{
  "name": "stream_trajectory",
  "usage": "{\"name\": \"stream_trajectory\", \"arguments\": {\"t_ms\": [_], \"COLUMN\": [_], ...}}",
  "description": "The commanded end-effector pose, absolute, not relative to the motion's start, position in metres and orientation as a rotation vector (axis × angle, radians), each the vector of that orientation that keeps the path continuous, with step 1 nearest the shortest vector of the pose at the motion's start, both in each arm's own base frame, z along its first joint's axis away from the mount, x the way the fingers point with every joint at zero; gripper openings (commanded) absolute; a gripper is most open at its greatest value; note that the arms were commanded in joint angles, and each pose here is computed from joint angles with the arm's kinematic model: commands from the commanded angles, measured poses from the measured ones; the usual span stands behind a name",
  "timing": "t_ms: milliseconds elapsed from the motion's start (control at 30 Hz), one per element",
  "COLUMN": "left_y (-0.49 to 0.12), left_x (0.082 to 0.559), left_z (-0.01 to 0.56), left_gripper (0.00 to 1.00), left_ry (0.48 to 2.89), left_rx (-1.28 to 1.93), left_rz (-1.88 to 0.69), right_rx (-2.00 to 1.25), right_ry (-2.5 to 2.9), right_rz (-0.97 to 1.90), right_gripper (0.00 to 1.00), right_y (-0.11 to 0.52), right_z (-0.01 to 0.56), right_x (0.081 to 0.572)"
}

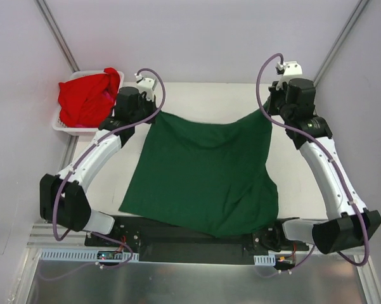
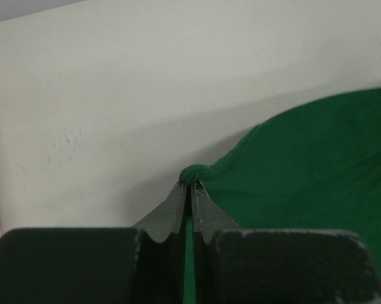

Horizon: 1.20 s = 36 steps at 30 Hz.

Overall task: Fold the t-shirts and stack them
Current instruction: Flatten the tshirt out

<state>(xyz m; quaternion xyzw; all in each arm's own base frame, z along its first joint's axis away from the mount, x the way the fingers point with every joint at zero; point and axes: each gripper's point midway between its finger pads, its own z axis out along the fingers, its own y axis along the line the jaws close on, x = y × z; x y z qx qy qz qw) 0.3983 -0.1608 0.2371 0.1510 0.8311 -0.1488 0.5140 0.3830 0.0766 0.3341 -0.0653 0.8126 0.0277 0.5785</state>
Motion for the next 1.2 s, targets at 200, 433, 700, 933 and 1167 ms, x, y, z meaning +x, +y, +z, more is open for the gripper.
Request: {"name": "stream_trajectory", "arguments": {"t_ms": [200, 433, 700, 933, 1167], "left_y": [-0.125, -0.099, -0.085, -0.090, -0.086], "left_x": [0.489, 0.509, 0.539, 0.572, 0.599], "left_z": [0.213, 0.191, 0.187, 0.181, 0.158], "left_gripper": [0.00, 0.00, 0.00, 0.00, 0.00], "left_ry": [1.931, 1.949, 1.946, 1.943, 1.976], "left_rx": [0.193, 0.125, 0.089, 0.118, 0.115], "left_rz": [-0.249, -0.195, -0.211, -0.223, -0.218], "right_rx": [-0.005, 0.041, 0.131, 0.144, 0.103], "right_ry": [1.917, 1.967, 1.959, 1.954, 1.961], "right_rz": [-0.055, -0.144, -0.257, -0.280, -0.298], "right_gripper": [0.01, 0.01, 0.01, 0.01, 0.01], "right_y": [0.051, 0.034, 0.001, -0.010, -0.010], "right_z": [0.296, 0.269, 0.267, 0.258, 0.244], "right_x": [0.449, 0.475, 0.503, 0.534, 0.571]}}
